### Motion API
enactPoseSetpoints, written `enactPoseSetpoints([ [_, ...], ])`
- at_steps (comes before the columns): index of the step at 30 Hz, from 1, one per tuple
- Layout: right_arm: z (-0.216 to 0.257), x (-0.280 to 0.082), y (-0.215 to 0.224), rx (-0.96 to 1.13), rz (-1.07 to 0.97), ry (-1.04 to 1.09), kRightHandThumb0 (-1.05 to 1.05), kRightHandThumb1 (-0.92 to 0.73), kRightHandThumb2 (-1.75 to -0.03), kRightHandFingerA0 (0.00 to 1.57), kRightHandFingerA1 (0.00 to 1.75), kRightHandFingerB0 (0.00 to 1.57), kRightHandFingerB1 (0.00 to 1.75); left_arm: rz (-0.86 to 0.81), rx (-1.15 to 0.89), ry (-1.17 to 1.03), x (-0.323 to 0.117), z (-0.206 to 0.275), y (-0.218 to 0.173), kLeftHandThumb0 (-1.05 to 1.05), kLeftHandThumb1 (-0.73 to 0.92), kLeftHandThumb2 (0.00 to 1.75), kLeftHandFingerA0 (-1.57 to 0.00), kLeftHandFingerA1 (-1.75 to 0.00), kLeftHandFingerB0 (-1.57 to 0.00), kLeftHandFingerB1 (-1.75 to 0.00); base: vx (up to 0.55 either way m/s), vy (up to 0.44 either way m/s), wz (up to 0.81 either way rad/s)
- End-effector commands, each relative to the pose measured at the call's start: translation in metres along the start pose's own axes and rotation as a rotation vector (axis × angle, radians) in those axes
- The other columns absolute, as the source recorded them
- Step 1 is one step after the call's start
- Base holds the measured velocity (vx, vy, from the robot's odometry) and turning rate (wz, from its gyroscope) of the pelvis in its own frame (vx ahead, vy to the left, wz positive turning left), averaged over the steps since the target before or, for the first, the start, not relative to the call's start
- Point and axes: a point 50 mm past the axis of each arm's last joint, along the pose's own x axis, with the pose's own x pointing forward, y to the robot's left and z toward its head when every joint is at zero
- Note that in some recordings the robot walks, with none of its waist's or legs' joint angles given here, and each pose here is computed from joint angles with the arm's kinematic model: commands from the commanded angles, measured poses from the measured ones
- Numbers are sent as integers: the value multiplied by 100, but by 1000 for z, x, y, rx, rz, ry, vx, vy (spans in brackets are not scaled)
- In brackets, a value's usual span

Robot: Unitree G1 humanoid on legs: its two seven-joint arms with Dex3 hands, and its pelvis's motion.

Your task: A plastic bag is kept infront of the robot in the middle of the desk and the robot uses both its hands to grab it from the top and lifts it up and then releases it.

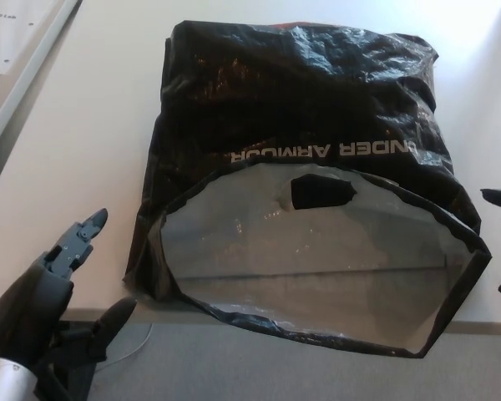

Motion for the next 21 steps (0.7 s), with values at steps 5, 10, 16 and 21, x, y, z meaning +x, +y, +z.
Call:
enactPoseSetpoints([
  [5, -8, 15, 15, 123, 13, 62, -57, -56, -77, 21, 47, 6, 33, -46, -2, 25, 6, -1, -1, -67, 54, 88, 0, -24, 0, -17, 0, 0, 0],
  [10, -9, 22, 21, 146, 32, 95, -50, -68, -60, 24, 38, 6, 29, -68, 12, 31, 7, -5, 4, -73, 55, 88, 0, -21, 0, -12, 0, 0, 0],
  [16, -11, 29, 21, 156, 40, 108, -50, -68, -62, 24, 40, 8, 25, -69, 28, 34, 11, -2, 13, -78, 60, 93, 0, -22, 0, -14, 0, 0, 0],
  [21, -14, 29, 22, 154, 58, 120, -50, -68, -62, 23, 40, 8, 24, -83, 18, 33, 13, 0, 14, -79, 61, 94, 0, -21, 0, -12, 0, 0, 0],
])
